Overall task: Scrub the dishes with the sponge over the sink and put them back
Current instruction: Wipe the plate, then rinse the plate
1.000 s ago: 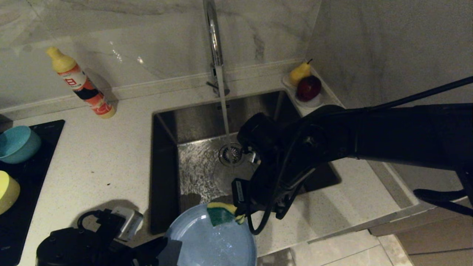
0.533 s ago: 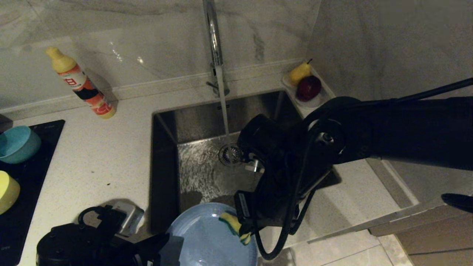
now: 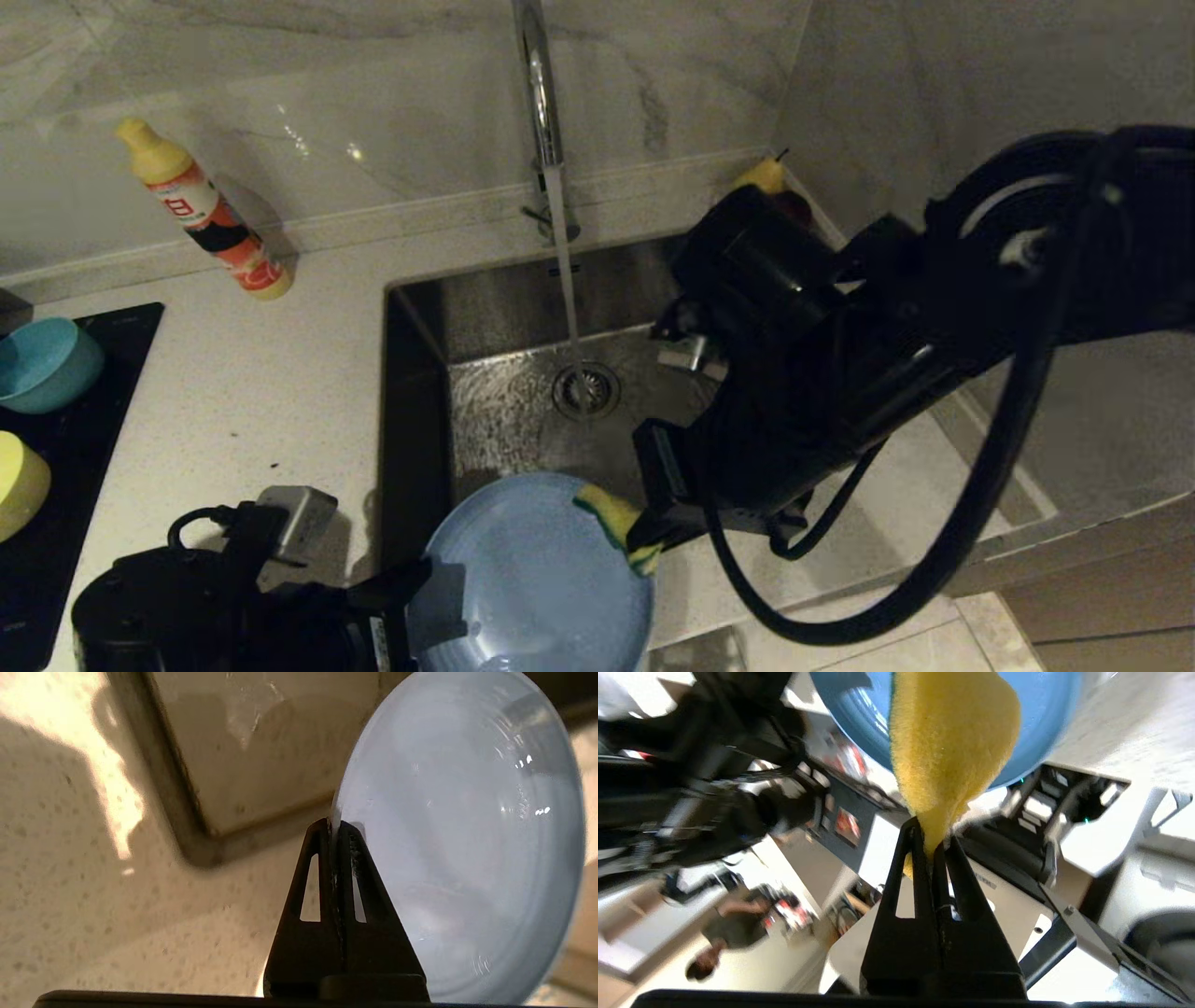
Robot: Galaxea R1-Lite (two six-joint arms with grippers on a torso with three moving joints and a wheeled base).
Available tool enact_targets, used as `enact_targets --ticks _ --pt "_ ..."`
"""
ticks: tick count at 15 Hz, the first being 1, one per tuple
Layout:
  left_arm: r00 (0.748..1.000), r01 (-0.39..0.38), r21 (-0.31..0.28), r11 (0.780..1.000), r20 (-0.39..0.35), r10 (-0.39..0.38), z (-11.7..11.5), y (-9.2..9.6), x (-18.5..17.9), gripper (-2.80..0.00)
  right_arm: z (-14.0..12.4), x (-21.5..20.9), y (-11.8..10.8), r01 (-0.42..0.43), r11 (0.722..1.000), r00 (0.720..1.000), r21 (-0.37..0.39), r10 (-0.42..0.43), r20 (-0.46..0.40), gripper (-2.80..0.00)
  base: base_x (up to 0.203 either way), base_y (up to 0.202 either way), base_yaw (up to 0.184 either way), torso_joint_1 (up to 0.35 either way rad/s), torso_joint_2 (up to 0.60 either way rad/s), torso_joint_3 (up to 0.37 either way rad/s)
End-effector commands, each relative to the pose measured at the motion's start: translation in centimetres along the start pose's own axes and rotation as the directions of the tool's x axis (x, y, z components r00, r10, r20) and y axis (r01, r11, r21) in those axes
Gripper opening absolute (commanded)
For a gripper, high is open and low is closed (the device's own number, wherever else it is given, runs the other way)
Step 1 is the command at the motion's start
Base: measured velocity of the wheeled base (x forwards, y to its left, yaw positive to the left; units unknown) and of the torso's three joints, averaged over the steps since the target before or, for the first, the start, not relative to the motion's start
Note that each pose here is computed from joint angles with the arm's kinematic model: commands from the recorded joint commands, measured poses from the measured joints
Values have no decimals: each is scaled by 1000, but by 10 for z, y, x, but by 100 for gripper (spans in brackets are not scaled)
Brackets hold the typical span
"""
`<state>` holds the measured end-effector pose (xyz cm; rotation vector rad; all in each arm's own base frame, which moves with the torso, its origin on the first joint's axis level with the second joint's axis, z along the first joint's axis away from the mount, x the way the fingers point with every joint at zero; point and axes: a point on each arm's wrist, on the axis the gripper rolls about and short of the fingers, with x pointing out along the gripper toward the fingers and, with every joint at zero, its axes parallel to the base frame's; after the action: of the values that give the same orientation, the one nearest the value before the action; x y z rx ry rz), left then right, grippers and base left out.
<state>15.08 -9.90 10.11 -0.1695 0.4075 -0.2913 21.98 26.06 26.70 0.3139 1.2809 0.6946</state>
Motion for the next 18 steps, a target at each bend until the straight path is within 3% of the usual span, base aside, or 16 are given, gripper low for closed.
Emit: enact_targets --ticks 1,5,8,13,18 --pt "996 -38 -50 998 73 42 14 -3 5 -280 1 -42 -5 -42 999 995 14 41 95 -280 0 0 0 0 0 0" --pt "981 -61 -152 986 173 88 39 -5 15 -280 14 -78 -35 -88 992 983 88 72 171 -280 0 0 0 0 0 0" --pt "971 -25 -252 967 222 83 57 -10 24 -280 13 -99 -60 -110 983 977 149 79 197 -280 0 0 0 0 0 0" --pt "965 -9 -353 936 241 100 71 -15 57 -280 7 -117 -92 -135 974 973 183 96 208 -280 0 0 0 0 0 0" --pt "957 -99 -397 912 214 198 72 6 89 -280 -2 -114 -112 -140 971 977 195 104 184 -280 0 0 0 0 0 0"
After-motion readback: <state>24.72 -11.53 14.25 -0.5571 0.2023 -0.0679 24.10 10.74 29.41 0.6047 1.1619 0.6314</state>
